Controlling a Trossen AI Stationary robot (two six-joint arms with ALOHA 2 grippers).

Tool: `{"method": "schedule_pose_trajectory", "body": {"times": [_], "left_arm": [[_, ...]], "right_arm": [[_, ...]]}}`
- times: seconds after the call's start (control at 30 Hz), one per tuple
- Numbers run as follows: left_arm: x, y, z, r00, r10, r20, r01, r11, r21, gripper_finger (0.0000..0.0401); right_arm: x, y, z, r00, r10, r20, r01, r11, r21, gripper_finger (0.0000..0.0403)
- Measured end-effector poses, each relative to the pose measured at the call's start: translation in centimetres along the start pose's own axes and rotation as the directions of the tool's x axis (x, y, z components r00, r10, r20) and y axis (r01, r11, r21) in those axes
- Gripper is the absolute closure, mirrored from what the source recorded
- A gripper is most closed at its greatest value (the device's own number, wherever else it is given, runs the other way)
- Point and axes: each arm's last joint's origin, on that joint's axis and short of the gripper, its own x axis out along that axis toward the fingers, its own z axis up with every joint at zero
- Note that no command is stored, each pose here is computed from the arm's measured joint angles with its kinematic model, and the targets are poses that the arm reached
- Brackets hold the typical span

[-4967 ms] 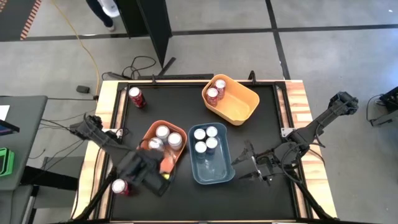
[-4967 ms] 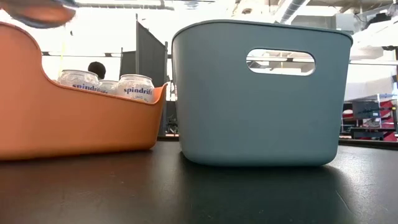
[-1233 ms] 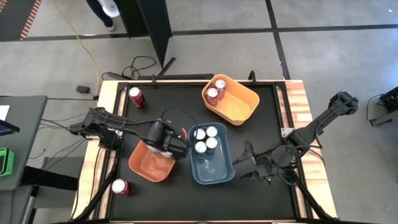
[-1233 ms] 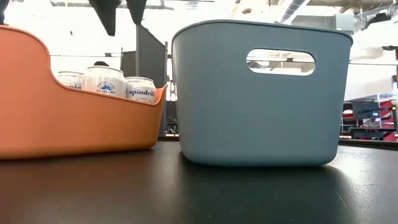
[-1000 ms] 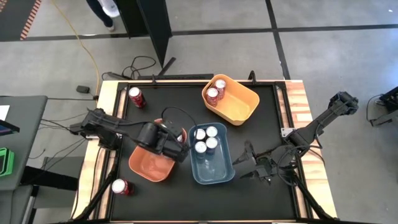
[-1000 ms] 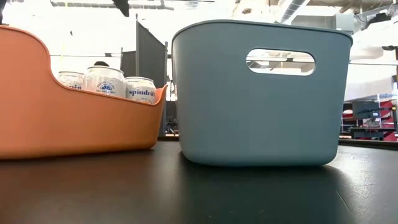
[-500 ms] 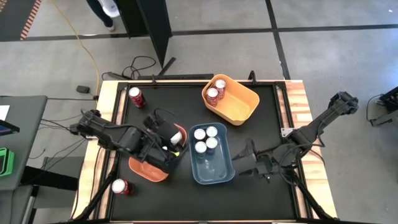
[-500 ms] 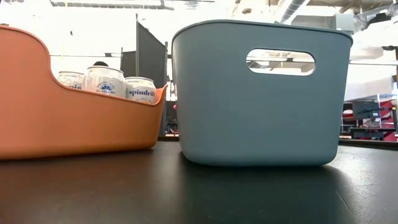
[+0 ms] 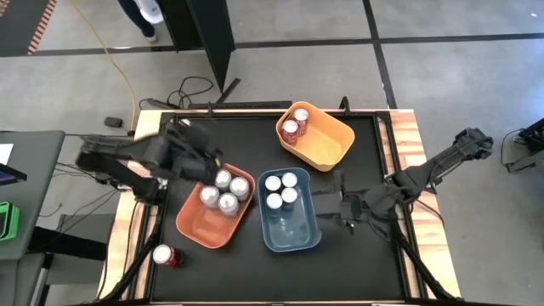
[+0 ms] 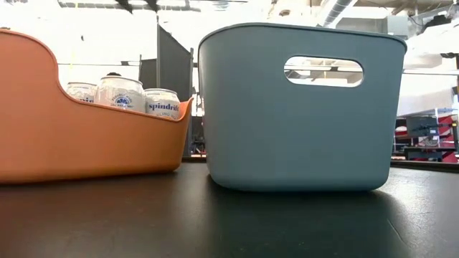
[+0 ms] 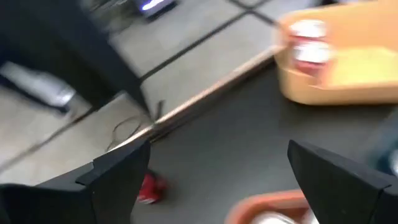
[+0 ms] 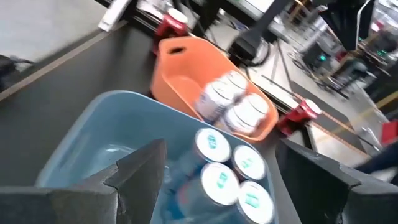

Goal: Sort soda cans
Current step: Put the top red soda can into the yellow bin

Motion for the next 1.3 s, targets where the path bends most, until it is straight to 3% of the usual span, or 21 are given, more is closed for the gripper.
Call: {"method": "schedule_pose_trajectory", "body": {"times": [0.2, 0.33, 0.53, 0.7, 0.97, 1.1, 1.3], "left_arm": [[4.4, 6.3, -0.5, 0.971, 0.194, -0.141, -0.215, 0.963, -0.159, 0.0024], [7.4, 9.0, -0.8, 0.942, 0.208, -0.265, -0.263, 0.946, -0.19, 0.0024], [12.4, 11.3, -0.4, 0.918, 0.179, -0.355, -0.257, 0.949, -0.185, 0.002], [17.1, 13.6, -0.6, 0.85, 0.202, -0.487, -0.305, 0.942, -0.142, 0.0005], [22.7, 15.6, -1.9, 0.748, 0.16, -0.645, -0.32, 0.937, -0.139, 0.0001], [23.5, 15.8, -2.5, 0.713, 0.062, -0.698, -0.27, 0.943, -0.192, 0.0001], [23.2, 15.7, -3.0, 0.672, 0.021, -0.74, -0.243, 0.95, -0.194, 0.0001]], "right_arm": [[0.7, -1.7, -0.7, 0.997, -0.067, -0.042, 0.066, 0.998, -0.01, 0.008], [1.1, -2.6, -1.1, 0.993, -0.103, -0.064, 0.102, 0.995, -0.012, 0.008], [1.4, -3.7, -1.6, 0.985, -0.146, -0.094, 0.146, 0.989, 0.001, 0.008], [1.5, -3.9, -2.0, 0.981, -0.144, -0.128, 0.145, 0.989, -0.001, 0.008], [1.5, -3.7, -2.7, 0.975, -0.124, -0.187, 0.125, 0.992, -0.004, 0.008], [1.4, -3.6, -3.0, 0.97, -0.112, -0.216, 0.115, 0.993, 0.002, 0.008], [1.5, -3.6, -3.3, 0.965, -0.107, -0.239, 0.115, 0.993, 0.018, 0.008]]}}
